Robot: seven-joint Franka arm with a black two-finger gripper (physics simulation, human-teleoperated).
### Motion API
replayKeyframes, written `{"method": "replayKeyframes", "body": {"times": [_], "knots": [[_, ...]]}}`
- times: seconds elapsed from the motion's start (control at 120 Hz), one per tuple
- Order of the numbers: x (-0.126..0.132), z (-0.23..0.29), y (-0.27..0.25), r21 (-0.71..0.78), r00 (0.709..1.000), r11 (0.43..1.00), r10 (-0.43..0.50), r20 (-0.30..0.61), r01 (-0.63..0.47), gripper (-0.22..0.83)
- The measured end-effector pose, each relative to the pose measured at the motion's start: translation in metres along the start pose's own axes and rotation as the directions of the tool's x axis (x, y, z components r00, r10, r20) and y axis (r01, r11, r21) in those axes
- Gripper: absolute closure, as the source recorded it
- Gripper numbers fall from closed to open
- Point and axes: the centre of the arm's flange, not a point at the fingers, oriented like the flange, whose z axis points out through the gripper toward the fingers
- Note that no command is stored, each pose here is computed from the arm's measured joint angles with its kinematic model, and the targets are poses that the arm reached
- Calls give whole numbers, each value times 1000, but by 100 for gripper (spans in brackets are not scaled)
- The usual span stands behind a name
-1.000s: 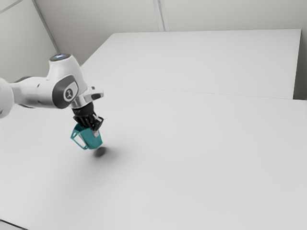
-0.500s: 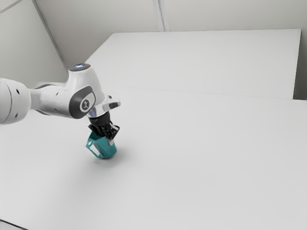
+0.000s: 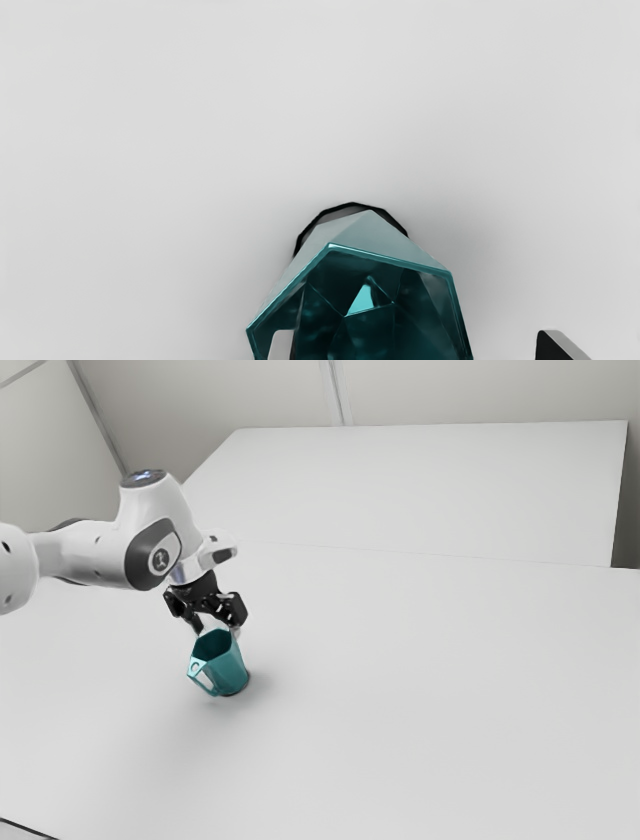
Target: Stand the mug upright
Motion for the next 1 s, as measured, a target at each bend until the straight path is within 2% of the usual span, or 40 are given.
{"method": "replayKeyframes", "body": {"times": [0.175,0.425,0.492,0.625,1.0], "knots": [[18,-59,29,-7,998,999,47,-39,-48,4],[88,-135,32,-34,996,999,39,-85,-42,1],[100,-156,28,-34,995,999,37,-93,-41,1],[101,-181,25,-38,996,998,39,-77,-42,0],[90,-180,26,-43,998,998,54,12,-53,0]]}}
